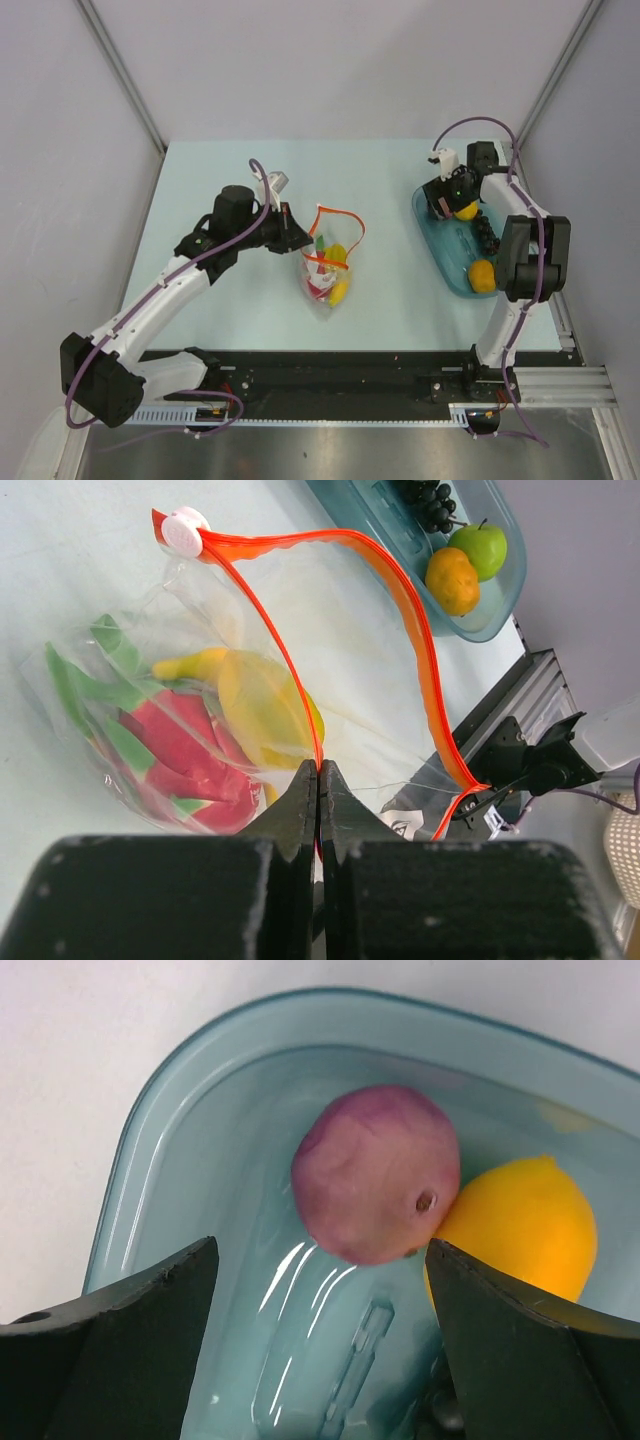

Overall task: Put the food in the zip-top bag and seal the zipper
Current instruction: Pick up the fake vegetable from the bin.

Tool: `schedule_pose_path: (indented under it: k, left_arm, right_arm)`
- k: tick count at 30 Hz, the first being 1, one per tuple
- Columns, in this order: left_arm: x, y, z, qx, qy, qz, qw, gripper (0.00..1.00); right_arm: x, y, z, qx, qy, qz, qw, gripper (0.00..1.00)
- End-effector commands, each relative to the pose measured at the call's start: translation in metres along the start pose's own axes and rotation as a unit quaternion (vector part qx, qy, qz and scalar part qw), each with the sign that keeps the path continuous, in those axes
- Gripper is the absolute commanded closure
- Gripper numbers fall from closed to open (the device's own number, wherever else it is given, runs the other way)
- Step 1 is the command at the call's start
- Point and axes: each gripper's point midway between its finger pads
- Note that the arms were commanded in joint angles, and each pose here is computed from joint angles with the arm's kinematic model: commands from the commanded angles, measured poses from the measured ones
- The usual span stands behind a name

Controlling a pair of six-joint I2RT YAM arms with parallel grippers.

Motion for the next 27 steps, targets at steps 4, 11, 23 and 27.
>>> schedule_pose_path:
  k: [4,11,23,27]
  left_arm:
    - [0.011,-0.004,0.002,-0.006,-0.015,-0.02,1.0,0.99]
    - [0.009,-0.003,0.001,-0.005,-0.011,-0.021,1.0,0.99]
    - [0.009,-0.004,0.003,-0.007,-0.014,-0.023,1.0,1.0]
    - [0.009,-0.004,0.002,-0.008,-0.013,-0.023,1.0,1.0]
  right_arm:
    - [0.028,-0.015,-0.027,-0.034,-0.036,0.046,0.998,0.09]
    - [0.009,-0.025,-0.051,-0.045,-0.012,0.045,0.998,0.12]
    - [0.054,0.007,0.046,-0.004,-0.082,0.026,0.996,0.6]
    - [0.102,0.087,0.118,0.085,-0.153,0.036,0.984,0.6]
Point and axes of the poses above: each gripper's point midway between its finger pads, its own z axis back along the fingers, its own y axis along the line the jaws close on, x = y × z, and after that the axes turned 10 degrees about -z, right-handed
